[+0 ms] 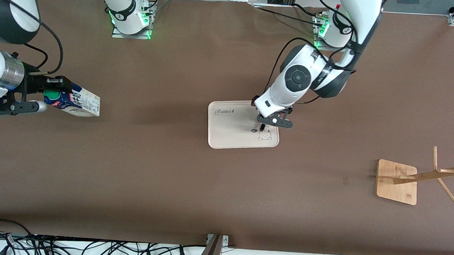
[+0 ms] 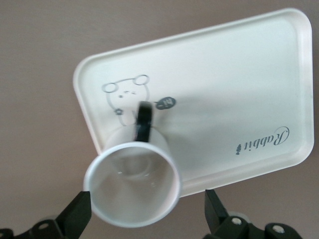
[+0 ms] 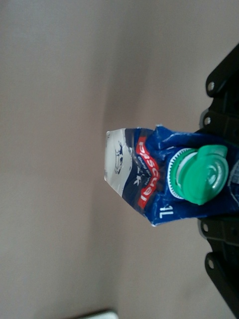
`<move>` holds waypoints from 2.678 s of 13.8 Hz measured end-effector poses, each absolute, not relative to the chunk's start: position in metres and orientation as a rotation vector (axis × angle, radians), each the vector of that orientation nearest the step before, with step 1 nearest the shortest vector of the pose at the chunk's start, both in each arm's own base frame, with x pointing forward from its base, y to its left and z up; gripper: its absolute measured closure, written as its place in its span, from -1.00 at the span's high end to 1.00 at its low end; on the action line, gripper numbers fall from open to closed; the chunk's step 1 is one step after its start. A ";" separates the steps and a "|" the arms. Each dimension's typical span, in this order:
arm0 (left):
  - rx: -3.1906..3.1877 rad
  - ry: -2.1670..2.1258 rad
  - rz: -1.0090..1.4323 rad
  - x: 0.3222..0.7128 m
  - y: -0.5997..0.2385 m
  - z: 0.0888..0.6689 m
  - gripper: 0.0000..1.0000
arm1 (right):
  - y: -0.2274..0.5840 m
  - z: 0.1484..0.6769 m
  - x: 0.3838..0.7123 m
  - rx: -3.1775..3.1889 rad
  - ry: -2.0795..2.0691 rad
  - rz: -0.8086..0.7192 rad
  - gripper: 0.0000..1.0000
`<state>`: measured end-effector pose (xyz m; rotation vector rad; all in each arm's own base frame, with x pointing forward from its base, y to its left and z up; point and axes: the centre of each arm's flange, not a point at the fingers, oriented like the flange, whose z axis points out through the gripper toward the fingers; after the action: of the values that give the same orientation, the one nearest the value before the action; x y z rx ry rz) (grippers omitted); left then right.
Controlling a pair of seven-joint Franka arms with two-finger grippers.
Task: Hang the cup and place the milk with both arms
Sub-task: 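Set the carton down with the right gripper while the left gripper lifts the mug, then carry the white mug with the left gripper to the wooden stand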
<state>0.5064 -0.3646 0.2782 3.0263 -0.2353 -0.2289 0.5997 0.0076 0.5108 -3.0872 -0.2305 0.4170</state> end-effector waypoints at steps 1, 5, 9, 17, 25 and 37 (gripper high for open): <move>3.029 -0.267 -0.226 0.501 -0.374 0.268 1.00 | 0.000 0.495 0.599 -3.086 -0.236 0.424 -0.07; 3.040 -0.324 -0.241 0.491 -0.385 0.244 0.91 | -0.001 0.444 0.598 -3.094 -0.244 0.398 -0.07; 3.045 -0.330 -0.267 0.489 -0.385 0.231 0.32 | -0.002 0.397 0.594 -3.111 -0.244 0.324 -0.07; 3.046 -0.312 -0.227 0.501 -0.377 0.245 -0.88 | -0.011 0.335 0.573 -3.122 -0.222 0.300 -0.07; 3.059 -0.127 -0.056 0.587 -0.200 0.439 -0.88 | -0.015 0.334 0.571 -3.122 -0.210 0.292 0.36; 3.050 0.085 0.137 0.640 0.035 0.500 -0.88 | -0.063 0.563 0.563 -3.083 -0.118 -0.039 1.00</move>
<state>0.6398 0.0352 0.5004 3.0501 0.0855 0.1366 0.5626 -0.0628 0.5631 -3.0825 -0.1180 -0.0385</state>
